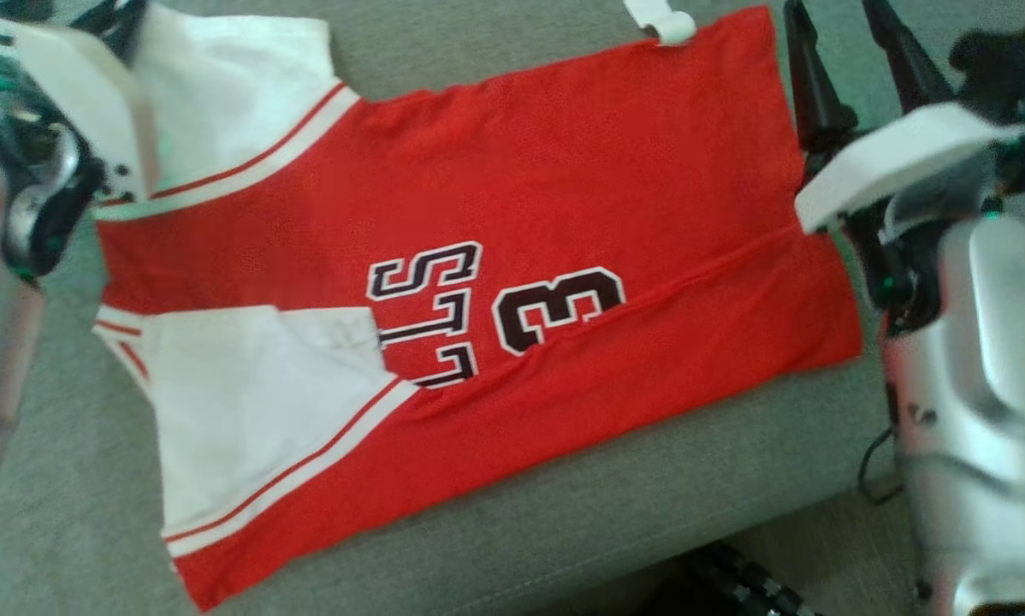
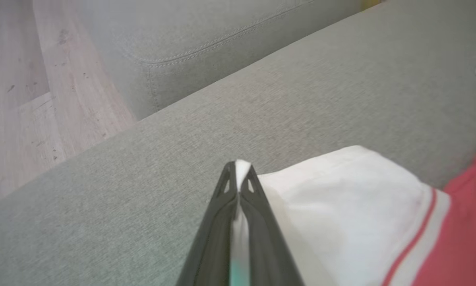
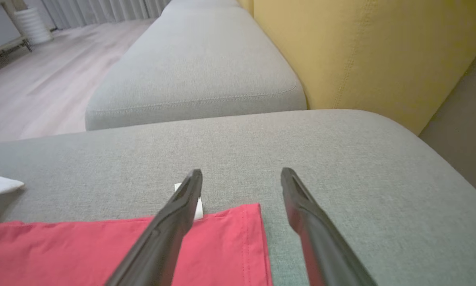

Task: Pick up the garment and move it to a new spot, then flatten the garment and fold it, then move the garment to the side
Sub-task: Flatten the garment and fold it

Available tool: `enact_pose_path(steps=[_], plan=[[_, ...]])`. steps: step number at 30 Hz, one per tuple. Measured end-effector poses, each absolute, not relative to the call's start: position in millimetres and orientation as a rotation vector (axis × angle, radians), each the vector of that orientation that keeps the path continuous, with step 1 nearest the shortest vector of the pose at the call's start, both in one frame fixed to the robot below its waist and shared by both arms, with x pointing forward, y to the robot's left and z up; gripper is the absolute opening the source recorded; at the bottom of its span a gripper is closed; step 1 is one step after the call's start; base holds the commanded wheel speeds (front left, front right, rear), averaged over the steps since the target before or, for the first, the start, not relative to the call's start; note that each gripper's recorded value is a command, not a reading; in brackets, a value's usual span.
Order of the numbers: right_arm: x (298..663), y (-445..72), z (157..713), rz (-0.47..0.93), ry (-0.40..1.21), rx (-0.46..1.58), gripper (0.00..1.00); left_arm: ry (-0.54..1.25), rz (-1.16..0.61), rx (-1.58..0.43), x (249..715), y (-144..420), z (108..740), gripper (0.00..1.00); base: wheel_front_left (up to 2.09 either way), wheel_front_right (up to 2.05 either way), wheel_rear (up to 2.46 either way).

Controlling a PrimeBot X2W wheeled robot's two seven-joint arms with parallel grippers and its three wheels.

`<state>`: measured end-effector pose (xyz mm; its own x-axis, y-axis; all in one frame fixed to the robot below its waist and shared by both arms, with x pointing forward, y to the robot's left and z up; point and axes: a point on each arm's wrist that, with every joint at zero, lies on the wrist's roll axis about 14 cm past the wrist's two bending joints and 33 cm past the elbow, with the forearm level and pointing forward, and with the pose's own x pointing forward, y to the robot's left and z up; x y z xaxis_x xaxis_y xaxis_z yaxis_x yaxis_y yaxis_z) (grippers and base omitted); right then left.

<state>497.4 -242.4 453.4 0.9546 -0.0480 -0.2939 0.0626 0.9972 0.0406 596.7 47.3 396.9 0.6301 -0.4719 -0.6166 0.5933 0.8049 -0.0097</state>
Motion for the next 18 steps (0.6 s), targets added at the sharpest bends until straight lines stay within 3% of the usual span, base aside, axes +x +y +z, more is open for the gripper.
enact_pose_path(steps=[7, 18], plan=[[518.9, -265.1, 421.2, -0.072, 0.513, -0.055, 1.00, 0.465, -0.651, 0.153, 592.5, 37.1, 444.6, 0.00, 0.00, 0.00, 0.00], [524.3, -250.3, 375.9, -0.036, 0.687, -0.018, 1.00, 0.417, -0.673, 0.134, 578.7, 38.3, 454.4, 0.00, 0.00, 0.00, 0.00]])
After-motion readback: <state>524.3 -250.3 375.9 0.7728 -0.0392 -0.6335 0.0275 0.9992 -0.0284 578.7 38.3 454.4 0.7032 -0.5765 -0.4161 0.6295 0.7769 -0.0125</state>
